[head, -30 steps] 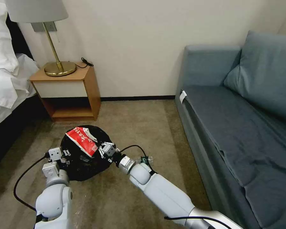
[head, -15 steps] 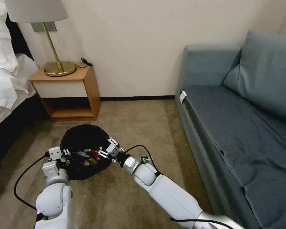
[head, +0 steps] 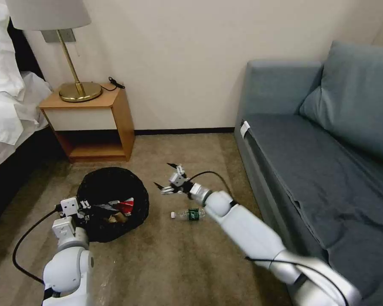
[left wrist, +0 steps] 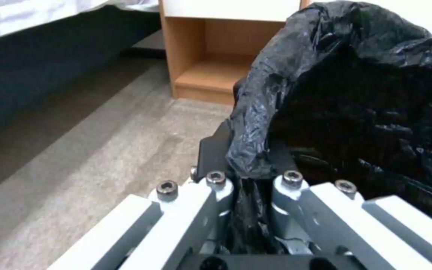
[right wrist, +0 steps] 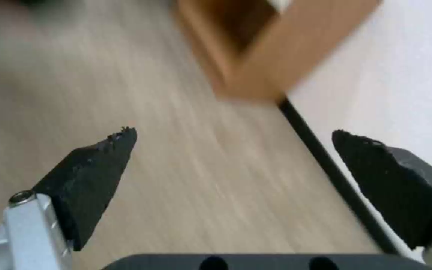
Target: Pick up the trash bin, then pick up the garbage on the floor and place it into the trash bin.
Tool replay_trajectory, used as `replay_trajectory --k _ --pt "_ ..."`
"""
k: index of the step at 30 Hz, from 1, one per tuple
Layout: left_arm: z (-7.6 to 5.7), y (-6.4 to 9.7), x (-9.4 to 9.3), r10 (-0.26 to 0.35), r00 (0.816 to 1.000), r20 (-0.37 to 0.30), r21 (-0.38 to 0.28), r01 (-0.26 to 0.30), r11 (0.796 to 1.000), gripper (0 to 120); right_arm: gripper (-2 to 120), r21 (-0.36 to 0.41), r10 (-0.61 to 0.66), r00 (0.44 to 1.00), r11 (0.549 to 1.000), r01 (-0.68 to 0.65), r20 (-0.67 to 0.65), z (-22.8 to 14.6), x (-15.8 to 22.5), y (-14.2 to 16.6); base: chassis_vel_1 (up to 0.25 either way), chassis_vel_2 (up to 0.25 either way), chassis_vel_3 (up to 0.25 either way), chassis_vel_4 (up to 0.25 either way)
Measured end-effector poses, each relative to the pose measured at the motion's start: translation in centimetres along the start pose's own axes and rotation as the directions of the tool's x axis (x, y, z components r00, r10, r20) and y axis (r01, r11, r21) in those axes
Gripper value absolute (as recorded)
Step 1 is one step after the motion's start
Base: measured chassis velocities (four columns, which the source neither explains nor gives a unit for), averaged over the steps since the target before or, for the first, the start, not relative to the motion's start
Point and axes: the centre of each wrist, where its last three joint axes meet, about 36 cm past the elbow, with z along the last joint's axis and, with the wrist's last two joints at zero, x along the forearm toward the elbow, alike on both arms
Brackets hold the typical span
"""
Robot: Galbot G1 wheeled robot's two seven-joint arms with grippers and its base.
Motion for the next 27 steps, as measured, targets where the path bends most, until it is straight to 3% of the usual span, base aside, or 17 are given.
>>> replay_trajectory --k 1,7,8,10,12,14,17,19,21,23,27 --pt "0.1 0.0 0.3 -0.004 1.000 -0.003 -0.005 0.004 1.000 3 100 0.058 0.011 0.999 0.998 -0.008 -0.050 0.7 -0.2 -0.7 0.000 0.000 0.000 0.000" --pt "-0.2 -0.1 0.8 -0.010 1.000 0.005 -0.008 0.010 1.000 3 100 0.126 0.045 0.991 0.992 -0.029 -0.127 3.3 -0.5 -1.6 0.000 0.000 0.000 0.000" --pt "-0.6 -0.2 1.1 -0.013 1.000 0.013 -0.010 0.013 1.000 3 100 0.185 0.071 0.984 0.982 -0.041 -0.161 4.6 -0.2 -1.3 0.000 0.000 0.000 0.000" --pt "-0.8 -0.3 1.3 -0.014 1.000 0.015 -0.011 0.014 1.000 3 100 0.213 0.062 0.982 0.977 -0.023 -0.180 5.2 0.1 -1.2 0.000 0.000 0.000 0.000" --pt "-0.9 -0.4 1.6 -0.016 1.000 0.015 -0.015 0.017 1.000 3 100 0.288 0.027 0.974 0.957 0.040 -0.224 5.7 0.9 -1.1 0.000 0.000 0.000 0.000" --pt "-0.8 -0.4 1.7 -0.018 1.000 0.011 -0.017 0.018 1.000 3 100 0.302 0.024 0.971 0.952 0.051 -0.238 5.8 1.0 -0.8 0.000 0.000 0.000 0.000" --pt "-0.6 -0.5 2.0 -0.019 1.000 0.004 -0.022 0.020 1.000 3 100 0.295 -0.001 0.970 0.952 0.076 -0.245 5.6 1.1 -0.8 0.000 0.000 0.000 0.000" --pt "-0.5 -0.4 2.3 -0.021 1.000 0.004 -0.029 0.021 0.999 3 100 0.265 -0.105 0.962 0.949 0.173 -0.254 5.0 1.0 -1.7 0.000 0.000 0.000 0.000" --pt "-0.4 -0.4 2.4 -0.021 1.000 0.003 -0.031 0.021 0.999 3 100 0.263 -0.128 0.958 0.945 0.196 -0.255 4.8 0.9 -2.1 0.000 0.000 0.000 0.000" --pt "-0.1 -0.2 2.6 -0.025 1.000 0.000 -0.034 0.025 0.999 3 100 0.237 -0.239 0.935 0.923 0.302 -0.260 4.0 0.5 -4.2 0.000 0.000 0.000 0.000" --pt "0.1 0.0 2.7 -0.029 1.000 -0.002 -0.037 0.029 0.999 3 100 0.193 -0.308 0.912 0.911 0.365 -0.270 4.1 0.3 -4.7 0.000 0.000 0.000 0.000"
